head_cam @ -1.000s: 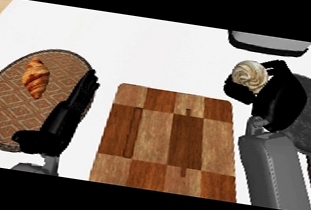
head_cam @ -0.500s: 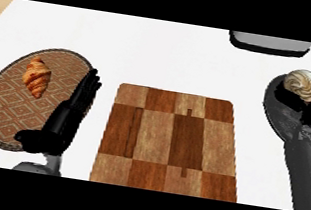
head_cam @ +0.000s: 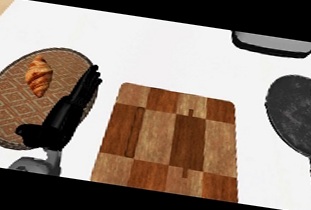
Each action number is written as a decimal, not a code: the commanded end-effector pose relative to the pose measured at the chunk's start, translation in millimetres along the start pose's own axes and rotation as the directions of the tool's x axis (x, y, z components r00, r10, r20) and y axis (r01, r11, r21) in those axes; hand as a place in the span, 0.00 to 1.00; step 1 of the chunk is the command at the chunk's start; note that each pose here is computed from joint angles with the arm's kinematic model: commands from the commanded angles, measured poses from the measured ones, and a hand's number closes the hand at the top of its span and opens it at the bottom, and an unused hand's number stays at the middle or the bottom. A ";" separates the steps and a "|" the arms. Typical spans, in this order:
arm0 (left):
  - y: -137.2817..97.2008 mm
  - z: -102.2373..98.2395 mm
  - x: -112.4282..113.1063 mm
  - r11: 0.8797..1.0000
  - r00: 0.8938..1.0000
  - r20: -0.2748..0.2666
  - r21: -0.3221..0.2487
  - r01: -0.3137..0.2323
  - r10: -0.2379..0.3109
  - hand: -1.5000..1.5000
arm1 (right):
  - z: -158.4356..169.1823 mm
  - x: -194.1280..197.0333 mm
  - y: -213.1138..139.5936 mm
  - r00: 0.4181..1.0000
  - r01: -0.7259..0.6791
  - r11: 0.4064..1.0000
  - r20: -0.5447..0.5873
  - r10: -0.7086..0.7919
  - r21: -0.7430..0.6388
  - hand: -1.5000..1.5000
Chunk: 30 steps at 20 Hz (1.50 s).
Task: Pick the cupcake from the cutting board and place it in the pan
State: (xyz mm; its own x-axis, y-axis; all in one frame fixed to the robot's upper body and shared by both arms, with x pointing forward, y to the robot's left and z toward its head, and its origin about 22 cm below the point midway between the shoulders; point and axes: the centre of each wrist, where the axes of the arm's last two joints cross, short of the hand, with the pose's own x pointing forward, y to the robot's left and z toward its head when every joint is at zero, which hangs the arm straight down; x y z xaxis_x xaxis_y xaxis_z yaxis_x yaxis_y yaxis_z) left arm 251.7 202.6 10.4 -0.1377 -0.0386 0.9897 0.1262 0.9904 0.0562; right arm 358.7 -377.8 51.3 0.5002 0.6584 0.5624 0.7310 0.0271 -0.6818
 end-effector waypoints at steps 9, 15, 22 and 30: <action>-6.5 4.3 -0.1 0.999 1.000 -0.002 -0.033 -0.010 0.010 0.50 | -17.1 -37.1 18.0 0.978 0.096 0.841 -0.209 0.021 0.533 0.00; -4.1 -6.0 -6.6 0.999 1.000 0.001 -0.034 -0.019 0.019 0.50 | -18.7 -39.2 22.3 0.977 0.189 0.891 -0.170 -0.129 0.414 0.00; -14.1 6.7 -9.8 1.000 1.000 -0.006 -0.013 -0.016 0.016 0.50 | -41.6 -58.1 1.2 0.895 0.441 0.863 -0.199 -0.400 0.247 0.00; 7.9 4.8 -0.1 1.000 1.000 -0.010 0.013 -0.013 0.014 0.50 | -27.5 -108.5 -15.8 0.768 0.640 0.706 -0.282 -0.575 0.302 0.00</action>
State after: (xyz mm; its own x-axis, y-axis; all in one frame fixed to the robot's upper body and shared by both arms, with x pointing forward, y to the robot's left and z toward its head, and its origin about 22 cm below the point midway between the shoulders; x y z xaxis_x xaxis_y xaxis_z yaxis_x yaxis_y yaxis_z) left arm 247.0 205.9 9.0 -0.1267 -0.0314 0.9914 0.1202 0.9917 0.0468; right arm 328.1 -457.6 21.7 0.1840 0.3269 0.9270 0.7244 0.5923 -0.3526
